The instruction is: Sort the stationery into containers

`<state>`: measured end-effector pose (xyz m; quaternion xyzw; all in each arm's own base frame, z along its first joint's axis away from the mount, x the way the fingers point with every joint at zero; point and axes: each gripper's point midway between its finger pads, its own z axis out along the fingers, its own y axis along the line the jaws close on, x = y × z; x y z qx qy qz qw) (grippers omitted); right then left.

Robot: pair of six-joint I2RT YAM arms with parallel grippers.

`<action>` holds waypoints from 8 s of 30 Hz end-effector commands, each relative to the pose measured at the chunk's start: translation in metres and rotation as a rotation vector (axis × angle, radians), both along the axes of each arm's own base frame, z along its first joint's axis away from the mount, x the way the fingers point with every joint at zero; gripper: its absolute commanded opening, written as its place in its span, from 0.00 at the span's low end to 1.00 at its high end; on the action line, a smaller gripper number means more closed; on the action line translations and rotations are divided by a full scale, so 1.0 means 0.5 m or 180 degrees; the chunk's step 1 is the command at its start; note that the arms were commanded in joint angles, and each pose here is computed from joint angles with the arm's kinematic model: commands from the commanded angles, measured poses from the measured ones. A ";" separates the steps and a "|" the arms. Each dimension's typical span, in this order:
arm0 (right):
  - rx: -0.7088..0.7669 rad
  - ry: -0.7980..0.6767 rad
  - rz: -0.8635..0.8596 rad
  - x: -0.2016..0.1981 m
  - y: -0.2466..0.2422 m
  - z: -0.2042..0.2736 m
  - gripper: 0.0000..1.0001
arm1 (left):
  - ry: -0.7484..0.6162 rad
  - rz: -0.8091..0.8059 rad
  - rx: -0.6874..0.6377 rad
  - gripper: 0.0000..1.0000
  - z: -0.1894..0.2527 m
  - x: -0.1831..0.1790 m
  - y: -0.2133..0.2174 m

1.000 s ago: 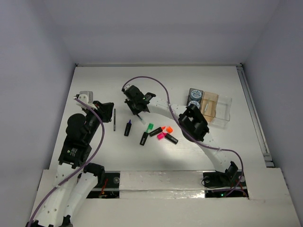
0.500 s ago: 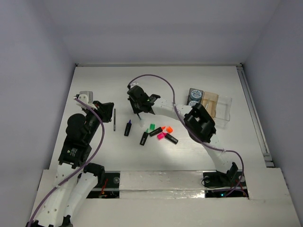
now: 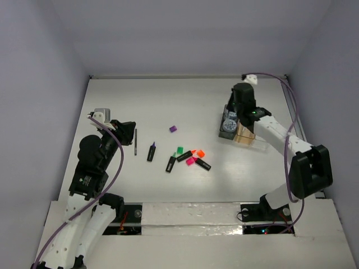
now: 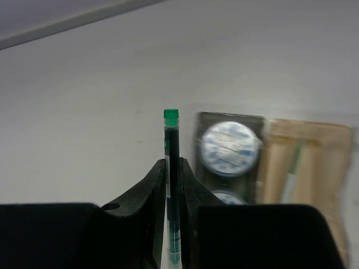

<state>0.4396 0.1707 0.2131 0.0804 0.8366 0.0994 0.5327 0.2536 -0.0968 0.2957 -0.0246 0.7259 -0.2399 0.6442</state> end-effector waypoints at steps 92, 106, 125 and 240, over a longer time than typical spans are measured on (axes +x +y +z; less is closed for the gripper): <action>0.1177 -0.0485 0.1202 -0.265 -0.009 0.097 0.27 | 0.2794 0.0919 0.1469 0.00 -0.476 0.212 0.123; 0.0958 -0.1281 0.0223 -0.353 -0.166 0.271 0.64 | 0.1221 -0.1124 0.0237 0.00 -0.081 0.208 -0.549; 0.0977 -0.1615 0.0192 -0.446 -0.206 0.362 0.64 | 0.1016 -0.2128 -0.0681 0.00 -0.115 0.262 -0.988; 0.0450 0.0474 0.1855 -0.317 0.234 -0.098 0.41 | 0.2563 -0.0311 0.1475 0.40 -0.600 -0.113 -0.218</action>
